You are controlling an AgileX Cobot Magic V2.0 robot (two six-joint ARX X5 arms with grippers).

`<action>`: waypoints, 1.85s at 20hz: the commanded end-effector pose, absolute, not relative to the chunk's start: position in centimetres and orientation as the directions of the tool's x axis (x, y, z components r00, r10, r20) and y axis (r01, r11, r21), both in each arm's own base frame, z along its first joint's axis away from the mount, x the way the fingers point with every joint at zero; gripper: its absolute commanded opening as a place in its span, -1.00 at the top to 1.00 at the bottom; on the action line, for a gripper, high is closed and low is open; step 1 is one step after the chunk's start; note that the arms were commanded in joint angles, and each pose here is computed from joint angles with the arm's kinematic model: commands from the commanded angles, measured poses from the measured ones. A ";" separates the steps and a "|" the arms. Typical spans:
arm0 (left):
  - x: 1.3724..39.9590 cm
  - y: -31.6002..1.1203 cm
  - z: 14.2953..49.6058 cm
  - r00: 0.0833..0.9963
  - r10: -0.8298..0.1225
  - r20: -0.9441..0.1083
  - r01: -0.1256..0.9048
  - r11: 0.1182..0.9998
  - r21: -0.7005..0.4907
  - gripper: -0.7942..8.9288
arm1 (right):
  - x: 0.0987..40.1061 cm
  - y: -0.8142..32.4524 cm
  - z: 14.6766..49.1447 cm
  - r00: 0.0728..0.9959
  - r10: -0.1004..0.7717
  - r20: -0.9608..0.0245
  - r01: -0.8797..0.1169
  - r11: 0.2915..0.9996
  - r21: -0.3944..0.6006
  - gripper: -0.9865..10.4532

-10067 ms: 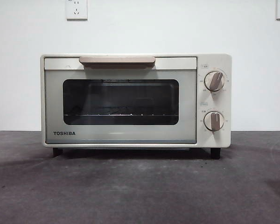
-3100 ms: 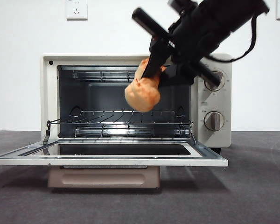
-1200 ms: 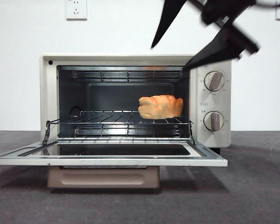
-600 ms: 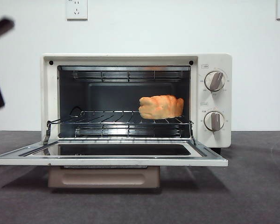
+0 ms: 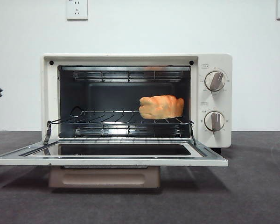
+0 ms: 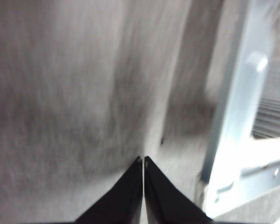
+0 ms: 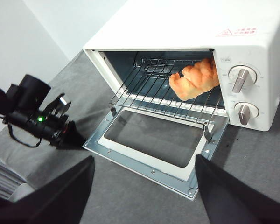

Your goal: The left arm flap open the oven, the right arm pick bread and place it into oven, the left arm flap close the oven

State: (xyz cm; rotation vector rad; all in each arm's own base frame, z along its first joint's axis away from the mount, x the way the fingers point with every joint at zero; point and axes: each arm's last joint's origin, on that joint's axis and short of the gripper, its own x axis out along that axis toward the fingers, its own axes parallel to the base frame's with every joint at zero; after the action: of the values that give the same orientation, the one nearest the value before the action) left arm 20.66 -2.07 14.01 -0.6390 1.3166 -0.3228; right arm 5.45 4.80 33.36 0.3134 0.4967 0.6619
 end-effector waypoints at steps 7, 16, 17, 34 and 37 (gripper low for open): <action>20.8 -2.5 14.0 0.224 -0.673 -0.704 -0.101 0.703 -0.704 0.82 | 5.4 4.7 34.0 0.709 0.633 -0.311 -0.499 0.762 0.412 0.23; 21.1 -2.7 15.1 0.252 -0.759 -0.600 -0.059 0.607 -0.793 0.82 | 5.4 4.7 34.1 0.711 0.634 -0.304 -0.500 0.759 0.417 0.23; 21.2 -2.8 15.5 0.264 -0.768 -0.584 -0.044 0.595 -0.802 0.82 | 5.4 4.7 34.1 0.711 0.634 -0.304 -0.500 0.759 0.417 0.23; 25.8 -2.9 26.4 0.603 -0.783 -0.155 0.309 0.408 -0.859 0.82 | 5.4 4.7 34.1 0.707 0.638 -0.304 -0.494 0.754 0.434 0.23; 25.6 -3.0 27.4 0.583 -0.807 -0.099 0.367 0.370 -0.853 0.82 | 5.4 4.7 34.1 0.707 0.638 -0.305 -0.493 0.754 0.434 0.23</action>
State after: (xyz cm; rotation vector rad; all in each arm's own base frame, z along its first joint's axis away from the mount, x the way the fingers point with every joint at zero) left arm 25.54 -2.95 26.59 -0.8879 0.5840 -0.7812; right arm 5.52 4.73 33.47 0.3166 0.4796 0.6310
